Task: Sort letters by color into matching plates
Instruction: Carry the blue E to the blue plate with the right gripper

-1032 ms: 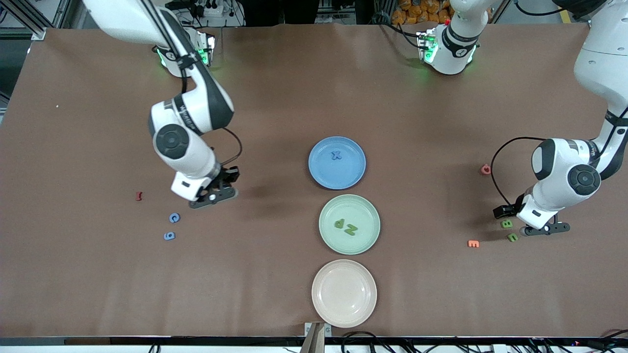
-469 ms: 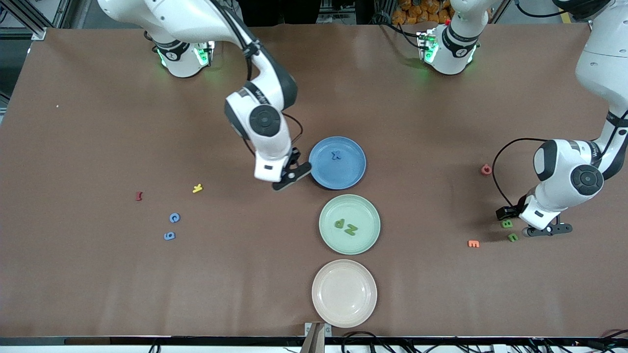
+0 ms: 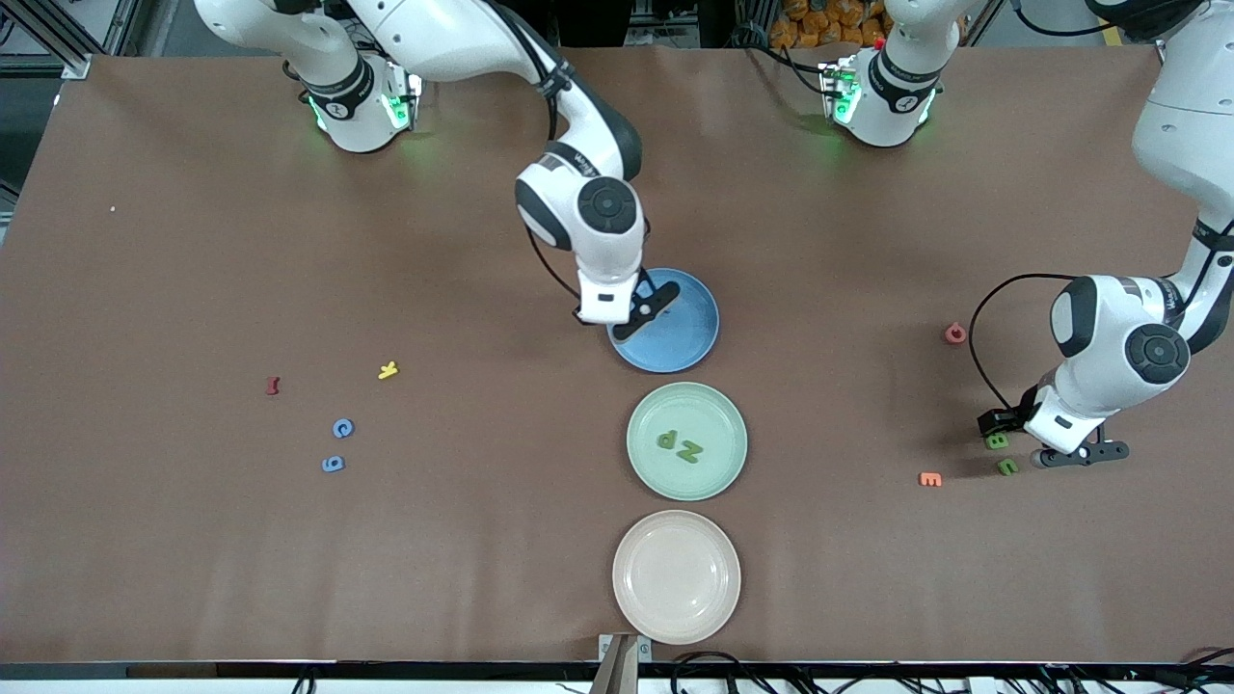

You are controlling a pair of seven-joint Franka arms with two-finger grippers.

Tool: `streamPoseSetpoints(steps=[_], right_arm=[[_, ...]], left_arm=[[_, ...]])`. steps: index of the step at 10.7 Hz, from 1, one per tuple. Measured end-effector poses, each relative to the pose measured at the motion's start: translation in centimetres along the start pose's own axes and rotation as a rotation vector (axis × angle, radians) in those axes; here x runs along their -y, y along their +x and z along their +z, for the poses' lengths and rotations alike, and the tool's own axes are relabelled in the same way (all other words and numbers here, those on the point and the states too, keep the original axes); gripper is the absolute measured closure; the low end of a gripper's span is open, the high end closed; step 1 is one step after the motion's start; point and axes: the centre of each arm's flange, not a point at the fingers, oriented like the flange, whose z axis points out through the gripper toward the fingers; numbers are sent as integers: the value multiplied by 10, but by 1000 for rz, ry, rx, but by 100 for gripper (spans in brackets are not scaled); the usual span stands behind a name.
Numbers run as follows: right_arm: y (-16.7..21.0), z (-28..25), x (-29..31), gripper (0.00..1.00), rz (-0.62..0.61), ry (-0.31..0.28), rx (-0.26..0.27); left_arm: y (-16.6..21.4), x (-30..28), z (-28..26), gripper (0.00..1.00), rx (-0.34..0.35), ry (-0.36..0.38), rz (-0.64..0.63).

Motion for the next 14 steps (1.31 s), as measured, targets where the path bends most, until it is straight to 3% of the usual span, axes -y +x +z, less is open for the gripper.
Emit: streamPoseSetpoints(steps=[5,10,11,14], right_arm=[[11,26,52,69,-61,26,-3],[25,15,29,5,8,83,-23],[28,10,9,0,21,83,-21],[34,-21,-87,0,86,42,-36]], left_arm=[[2,-2,2,22,-1,-4,1],[5,-7,3,24,-20,-12,6],[6,-10,3,24,-24,-14,10],[7,-13,3,25,-26,-15,15]])
